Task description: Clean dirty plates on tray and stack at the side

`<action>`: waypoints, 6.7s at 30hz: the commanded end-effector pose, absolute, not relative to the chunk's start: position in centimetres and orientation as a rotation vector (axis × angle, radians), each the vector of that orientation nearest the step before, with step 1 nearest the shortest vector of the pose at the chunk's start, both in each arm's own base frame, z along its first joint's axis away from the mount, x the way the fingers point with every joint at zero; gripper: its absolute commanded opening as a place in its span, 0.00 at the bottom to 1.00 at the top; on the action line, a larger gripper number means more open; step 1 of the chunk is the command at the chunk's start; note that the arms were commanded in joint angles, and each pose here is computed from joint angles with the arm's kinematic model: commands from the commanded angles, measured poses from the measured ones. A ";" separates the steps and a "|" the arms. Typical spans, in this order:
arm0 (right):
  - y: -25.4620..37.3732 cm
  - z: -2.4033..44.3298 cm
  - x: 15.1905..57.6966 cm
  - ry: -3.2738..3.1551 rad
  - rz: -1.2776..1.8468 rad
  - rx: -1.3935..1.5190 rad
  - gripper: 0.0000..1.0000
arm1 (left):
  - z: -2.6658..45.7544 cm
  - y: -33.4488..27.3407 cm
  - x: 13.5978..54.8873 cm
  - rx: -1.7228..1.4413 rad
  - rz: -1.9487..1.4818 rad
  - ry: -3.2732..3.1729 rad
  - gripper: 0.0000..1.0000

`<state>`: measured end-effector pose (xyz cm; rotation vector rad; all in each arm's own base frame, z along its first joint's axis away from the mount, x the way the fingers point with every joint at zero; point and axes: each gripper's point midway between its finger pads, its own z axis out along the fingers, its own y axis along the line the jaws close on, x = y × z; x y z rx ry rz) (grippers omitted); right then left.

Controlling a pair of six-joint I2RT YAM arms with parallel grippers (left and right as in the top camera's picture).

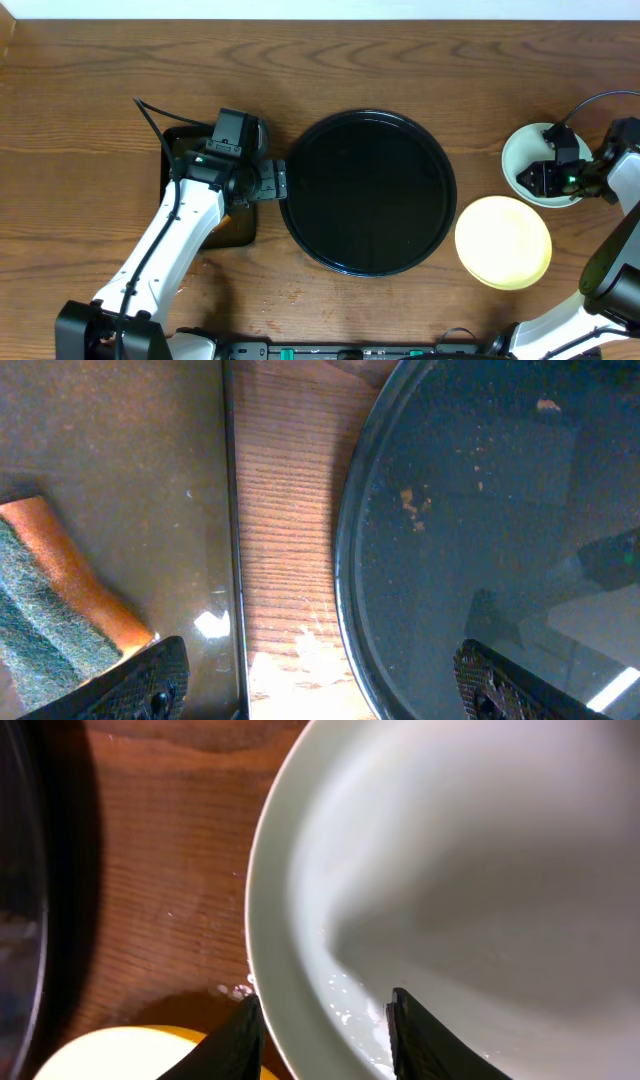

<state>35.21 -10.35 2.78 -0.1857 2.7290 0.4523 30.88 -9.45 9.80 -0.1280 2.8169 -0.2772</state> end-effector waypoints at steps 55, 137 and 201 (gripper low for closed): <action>-12.6 0.8 18.4 2.747 -0.159 1.327 0.38 | 10.1 -9.4 31.3 -0.120 -0.261 2.807 0.86; -22.4 5.5 35.4 2.187 -0.115 1.145 0.44 | 10.1 -9.4 31.3 -0.120 -0.261 2.807 0.86; 9.6 25.7 23.5 2.190 0.675 -0.134 0.99 | 10.1 -9.4 31.3 -0.120 -0.261 2.807 0.86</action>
